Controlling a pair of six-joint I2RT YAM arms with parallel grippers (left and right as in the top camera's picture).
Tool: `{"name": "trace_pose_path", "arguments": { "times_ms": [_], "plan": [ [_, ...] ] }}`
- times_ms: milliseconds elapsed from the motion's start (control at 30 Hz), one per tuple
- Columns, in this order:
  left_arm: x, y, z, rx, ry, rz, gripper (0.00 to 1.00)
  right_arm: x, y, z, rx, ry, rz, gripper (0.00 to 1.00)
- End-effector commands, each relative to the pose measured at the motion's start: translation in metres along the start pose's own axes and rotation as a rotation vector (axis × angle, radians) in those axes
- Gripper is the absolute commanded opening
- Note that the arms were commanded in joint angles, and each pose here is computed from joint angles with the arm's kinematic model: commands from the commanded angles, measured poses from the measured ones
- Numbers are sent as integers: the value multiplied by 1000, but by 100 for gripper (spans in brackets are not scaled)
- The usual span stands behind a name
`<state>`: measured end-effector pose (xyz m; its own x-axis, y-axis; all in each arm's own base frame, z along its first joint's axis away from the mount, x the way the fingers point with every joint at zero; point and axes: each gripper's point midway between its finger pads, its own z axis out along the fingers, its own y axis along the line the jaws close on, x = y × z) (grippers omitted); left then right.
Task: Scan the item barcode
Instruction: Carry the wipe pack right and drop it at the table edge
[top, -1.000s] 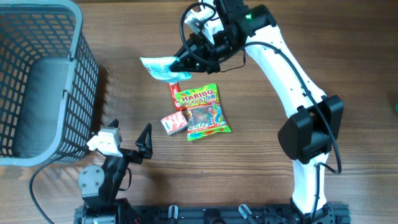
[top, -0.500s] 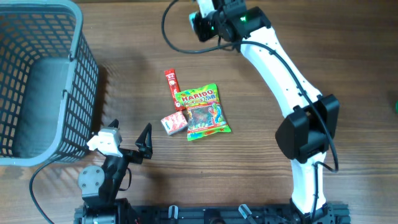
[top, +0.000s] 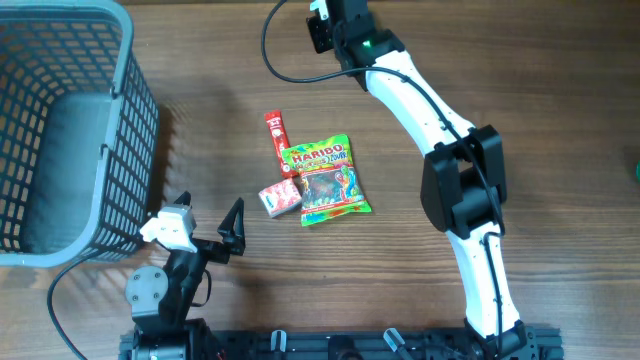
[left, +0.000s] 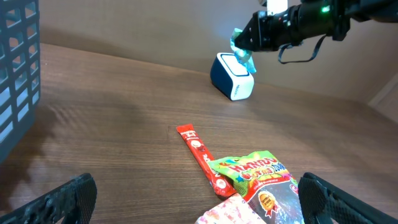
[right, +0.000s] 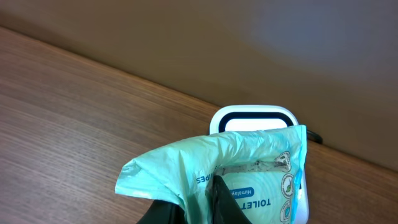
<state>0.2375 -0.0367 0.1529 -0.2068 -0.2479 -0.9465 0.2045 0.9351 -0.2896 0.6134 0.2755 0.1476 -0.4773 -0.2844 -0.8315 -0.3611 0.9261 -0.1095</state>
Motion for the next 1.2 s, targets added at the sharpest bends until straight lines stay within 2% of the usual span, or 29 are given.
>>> {"name": "trace_pose_path", "arguments": {
  "times_ms": [0, 133, 267, 333, 400, 500, 567, 667, 767, 800, 867, 1000, 1067, 1100, 1133, 1167],
  "plan": [
    [1, 2, 0, -10, 1, 14, 100, 8, -2, 7, 26, 19, -6, 4],
    [1, 2, 0, -10, 1, 14, 100, 10, -11, -11, 19, 106, 56, 4],
    [1, 2, 0, -10, 1, 14, 100, -9, -49, -66, 72, 180, 118, 4],
    [1, 2, 0, -10, 1, 14, 100, 1, -107, -129, 267, 289, 210, 4],
    [1, 2, 0, -10, 1, 14, 100, 17, -146, -162, 395, 365, 258, 4],
    [1, 2, 0, -10, 1, 14, 100, 51, -209, -199, 589, 477, 342, 4],
    [1, 2, 0, -10, 1, 14, 100, 88, -272, -224, 767, 554, 436, 4],
    [1, 2, 0, -10, 1, 14, 100, 129, -333, -233, 872, 583, 550, 4],
    [1, 2, 0, -10, 1, 14, 100, 178, -383, -232, 924, 588, 645, 4],
    [1, 2, 0, -10, 1, 14, 100, 212, -406, -233, 930, 615, 675, 4],
    [1, 2, 0, -10, 1, 14, 100, 245, -425, -234, 925, 636, 698, 4],
    [1, 2, 0, -10, 1, 14, 100, 273, -441, -237, 896, 629, 765, 7],
    [1, 2, 0, -10, 1, 14, 100, 270, -441, -234, 868, 608, 781, 39],
    [1, 2, 0, -10, 1, 14, 100, 265, -442, -235, 868, 602, 779, 92],
    [1, 2, 0, -10, 1, 14, 100, 256, -439, -235, 852, 592, 777, 100],
    [1, 2, 0, -10, 1, 14, 100, 245, -434, -233, 816, 576, 783, 99]
  ]
}}
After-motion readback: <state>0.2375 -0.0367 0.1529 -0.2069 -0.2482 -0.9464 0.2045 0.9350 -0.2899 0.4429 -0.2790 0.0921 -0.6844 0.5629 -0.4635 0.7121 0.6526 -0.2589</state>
